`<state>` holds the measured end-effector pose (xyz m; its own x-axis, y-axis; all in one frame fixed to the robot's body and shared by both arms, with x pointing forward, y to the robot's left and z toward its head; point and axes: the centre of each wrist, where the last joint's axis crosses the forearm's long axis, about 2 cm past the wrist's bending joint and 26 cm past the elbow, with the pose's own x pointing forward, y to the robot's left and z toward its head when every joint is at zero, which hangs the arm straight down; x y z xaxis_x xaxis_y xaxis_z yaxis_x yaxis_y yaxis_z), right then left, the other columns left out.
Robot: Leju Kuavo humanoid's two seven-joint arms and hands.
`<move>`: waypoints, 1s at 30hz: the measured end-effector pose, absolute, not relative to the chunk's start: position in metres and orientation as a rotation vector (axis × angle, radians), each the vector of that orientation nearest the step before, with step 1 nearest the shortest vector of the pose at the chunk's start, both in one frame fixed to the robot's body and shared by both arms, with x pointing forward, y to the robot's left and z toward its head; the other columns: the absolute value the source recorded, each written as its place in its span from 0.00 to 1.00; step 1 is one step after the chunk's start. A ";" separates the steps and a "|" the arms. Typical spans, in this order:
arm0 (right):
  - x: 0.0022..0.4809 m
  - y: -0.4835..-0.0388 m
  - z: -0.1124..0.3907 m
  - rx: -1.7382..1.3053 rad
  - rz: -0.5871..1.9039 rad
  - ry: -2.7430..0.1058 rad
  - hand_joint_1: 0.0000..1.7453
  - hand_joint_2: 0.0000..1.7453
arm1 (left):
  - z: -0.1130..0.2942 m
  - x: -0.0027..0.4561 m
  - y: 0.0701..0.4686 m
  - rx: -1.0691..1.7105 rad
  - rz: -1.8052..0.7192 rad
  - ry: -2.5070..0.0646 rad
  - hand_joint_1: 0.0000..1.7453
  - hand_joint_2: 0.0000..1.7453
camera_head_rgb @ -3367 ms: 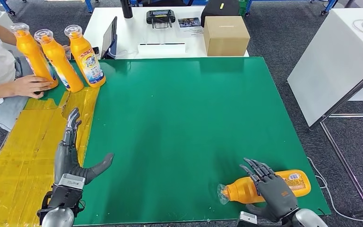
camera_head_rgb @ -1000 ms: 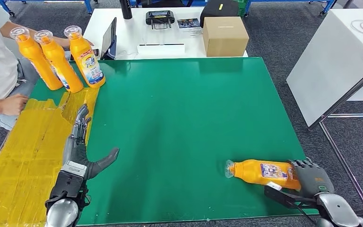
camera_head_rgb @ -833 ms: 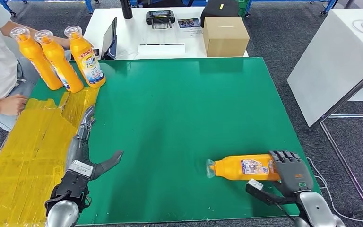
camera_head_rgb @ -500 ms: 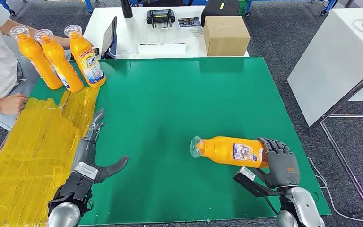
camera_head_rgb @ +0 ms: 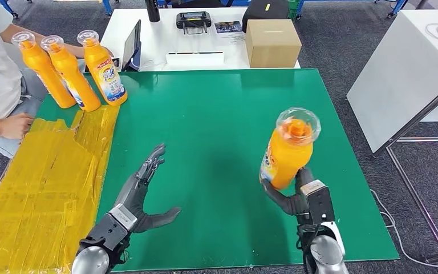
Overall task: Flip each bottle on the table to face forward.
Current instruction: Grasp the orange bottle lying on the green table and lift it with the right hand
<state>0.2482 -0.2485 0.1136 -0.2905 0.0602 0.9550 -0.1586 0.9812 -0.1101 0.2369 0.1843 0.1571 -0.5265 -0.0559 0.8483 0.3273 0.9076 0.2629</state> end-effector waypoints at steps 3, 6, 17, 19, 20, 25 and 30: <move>0.252 -0.234 0.114 0.161 0.189 -1.852 1.00 1.00 | 0.156 0.239 0.181 -0.220 -0.499 -2.071 0.00 1.00; 0.257 -0.221 0.113 0.277 0.180 -1.830 1.00 1.00 | 0.156 0.241 0.179 -0.251 -0.504 -2.066 0.00 1.00; 0.266 -0.130 0.103 0.685 0.284 -1.632 1.00 1.00 | 0.161 0.253 0.163 -0.361 -0.522 -2.070 0.00 1.00; 0.265 -0.116 0.102 0.716 0.333 -1.603 1.00 1.00 | 0.162 0.255 0.161 -0.370 -0.525 -2.071 0.00 1.00; 0.264 -0.110 0.101 0.726 0.354 -1.592 1.00 1.00 | 0.162 0.256 0.160 -0.372 -0.524 -2.070 0.00 1.00; 0.262 -0.095 0.095 0.732 0.437 -1.552 1.00 1.00 | 0.160 0.258 0.158 -0.369 -0.519 -2.064 0.00 1.00; 0.257 -0.084 0.091 0.713 0.526 -1.536 1.00 1.00 | 0.158 0.261 0.159 -0.337 -0.502 -2.065 0.00 1.00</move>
